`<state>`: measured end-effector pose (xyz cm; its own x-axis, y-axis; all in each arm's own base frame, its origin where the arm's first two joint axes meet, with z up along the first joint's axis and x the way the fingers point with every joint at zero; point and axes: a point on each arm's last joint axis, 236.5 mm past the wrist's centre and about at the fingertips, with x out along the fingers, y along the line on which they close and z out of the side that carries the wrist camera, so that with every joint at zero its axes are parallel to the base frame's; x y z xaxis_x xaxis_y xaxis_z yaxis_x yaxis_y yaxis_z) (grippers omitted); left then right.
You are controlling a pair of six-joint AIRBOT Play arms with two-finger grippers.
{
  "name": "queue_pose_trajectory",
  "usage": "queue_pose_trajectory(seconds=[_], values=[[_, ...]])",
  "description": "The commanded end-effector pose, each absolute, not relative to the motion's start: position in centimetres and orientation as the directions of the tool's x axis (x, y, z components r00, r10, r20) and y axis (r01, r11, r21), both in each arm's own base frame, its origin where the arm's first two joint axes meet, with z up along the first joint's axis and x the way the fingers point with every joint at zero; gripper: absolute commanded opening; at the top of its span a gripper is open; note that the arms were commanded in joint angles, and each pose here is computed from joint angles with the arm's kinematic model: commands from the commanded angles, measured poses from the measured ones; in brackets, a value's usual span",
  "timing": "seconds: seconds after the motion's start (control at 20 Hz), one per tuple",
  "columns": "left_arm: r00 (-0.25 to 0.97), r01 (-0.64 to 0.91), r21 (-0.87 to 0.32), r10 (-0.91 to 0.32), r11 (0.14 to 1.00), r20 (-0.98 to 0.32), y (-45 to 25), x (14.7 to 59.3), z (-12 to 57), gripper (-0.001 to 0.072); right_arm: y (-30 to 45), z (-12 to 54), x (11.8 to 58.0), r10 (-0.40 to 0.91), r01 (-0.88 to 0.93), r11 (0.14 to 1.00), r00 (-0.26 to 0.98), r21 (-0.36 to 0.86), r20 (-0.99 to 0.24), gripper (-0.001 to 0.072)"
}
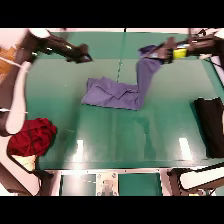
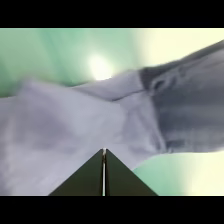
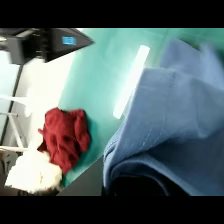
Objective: Fold the shirts.
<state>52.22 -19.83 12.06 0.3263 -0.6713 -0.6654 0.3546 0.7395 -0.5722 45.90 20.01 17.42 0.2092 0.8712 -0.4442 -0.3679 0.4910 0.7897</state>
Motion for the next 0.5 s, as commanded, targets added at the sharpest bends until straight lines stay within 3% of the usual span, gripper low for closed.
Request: queue_pose_trajectory(seconds=[0.0,0.15,0.2,0.25,0.3,0.45], values=[[0.394,0.281,-0.530,-0.600,0.800,-0.697,-12.1,52.0,14.3,0.0019,30.7,15.5,47.4,0.882,-0.404,0.470,0.244,0.785,-0.402,0.0018],[0.392,0.262,-0.519,-0.581,0.814,-0.713,-9.4,51.8,13.9,0.0019,40.6,8.3,47.2,0.875,-0.376,0.483,0.238,0.791,-0.421,0.0030],[0.393,0.262,-0.515,-0.578,0.816,-0.715,-8.9,51.7,13.8,0.0019,43.5,5.4,46.8,0.867,-0.360,0.496,0.245,0.790,-0.434,0.0163],[0.396,0.264,-0.508,-0.573,0.820,-0.718,-8.5,51.8,13.8,0.0019,46.0,2.4,46.1,0.862,-0.340,0.506,0.240,0.793,-0.447,0.0388],[0.392,0.277,-0.502,-0.573,0.820,-0.719,-8.5,51.7,13.7,0.0019,47.4,0.2,45.2,0.855,-0.332,0.518,0.224,0.788,-0.467,0.0483],[0.393,0.273,-0.480,-0.552,0.834,-0.736,-8.0,51.7,13.4,0.0019,45.3,-0.4,45.6,0.853,-0.293,0.522,0.185,0.801,-0.488,0.0490]])
